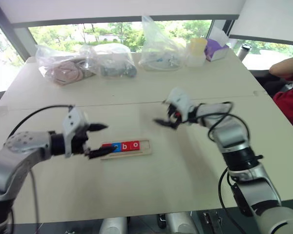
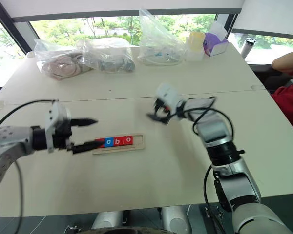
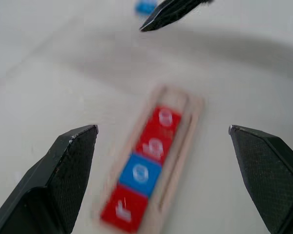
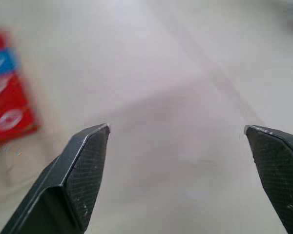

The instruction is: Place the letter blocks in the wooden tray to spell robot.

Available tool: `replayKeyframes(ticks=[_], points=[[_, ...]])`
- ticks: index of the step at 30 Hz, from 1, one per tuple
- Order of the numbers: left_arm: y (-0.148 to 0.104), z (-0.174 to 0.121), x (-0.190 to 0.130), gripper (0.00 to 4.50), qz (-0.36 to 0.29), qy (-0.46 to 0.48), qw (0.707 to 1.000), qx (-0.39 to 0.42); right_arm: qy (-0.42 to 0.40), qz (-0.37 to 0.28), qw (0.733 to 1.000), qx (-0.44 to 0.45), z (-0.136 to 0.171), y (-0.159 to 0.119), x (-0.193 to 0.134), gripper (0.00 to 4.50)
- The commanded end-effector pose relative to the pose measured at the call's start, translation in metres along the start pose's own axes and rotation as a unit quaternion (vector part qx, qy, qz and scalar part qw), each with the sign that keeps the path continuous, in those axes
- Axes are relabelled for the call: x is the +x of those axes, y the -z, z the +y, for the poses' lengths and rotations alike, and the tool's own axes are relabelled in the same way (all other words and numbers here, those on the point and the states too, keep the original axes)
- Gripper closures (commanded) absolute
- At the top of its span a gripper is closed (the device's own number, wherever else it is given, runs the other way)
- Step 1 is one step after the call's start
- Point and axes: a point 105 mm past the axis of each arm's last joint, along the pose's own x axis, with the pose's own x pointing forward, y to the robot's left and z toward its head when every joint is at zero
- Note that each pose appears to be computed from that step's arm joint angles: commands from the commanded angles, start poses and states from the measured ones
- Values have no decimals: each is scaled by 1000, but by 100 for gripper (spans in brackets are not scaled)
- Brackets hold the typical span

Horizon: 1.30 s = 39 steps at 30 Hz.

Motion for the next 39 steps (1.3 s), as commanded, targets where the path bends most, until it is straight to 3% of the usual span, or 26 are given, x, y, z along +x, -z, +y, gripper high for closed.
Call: replayKeyframes(ticks=[1, 3, 9, 20, 24, 25, 27, 34, 39], points=[[-15, 2, 7, 0, -27, 4, 1000, 6, 103, 40, 993, 50, -16, 24, -9, 3], [-14, 1, 15, 0, -23, 18, 1000, 10, 153, 72, 982, 82, -22, 43, -13, 3], [-5, 1, 42, 0, -24, 32, 999, 7, 211, 89, 954, 192, -21, 68, -7, 3], [9, 8, 42, 0, -8, 24, 1000, 12, 218, 115, 947, 204, -8, 86, 11, 3], [16, 4, 41, 0, 0, 25, 1000, 11, 212, 111, 949, 203, -4, 84, 17, 171], [17, 3, 41, 0, 0, 25, 1000, 10, 213, 111, 950, 199, -4, 84, 17, 240], [18, 3, 41, 0, 0, 25, 1000, 9, 214, 111, 951, 193, -4, 83, 17, 330], [23, -2, 40, 0, 9, 30, 999, 13, 270, 99, 940, 182, -6, 69, -16, 331], [24, -3, 42, 0, 9, 36, 999, 13, 276, 112, 911, 286, 29, 63, -49, 331]])
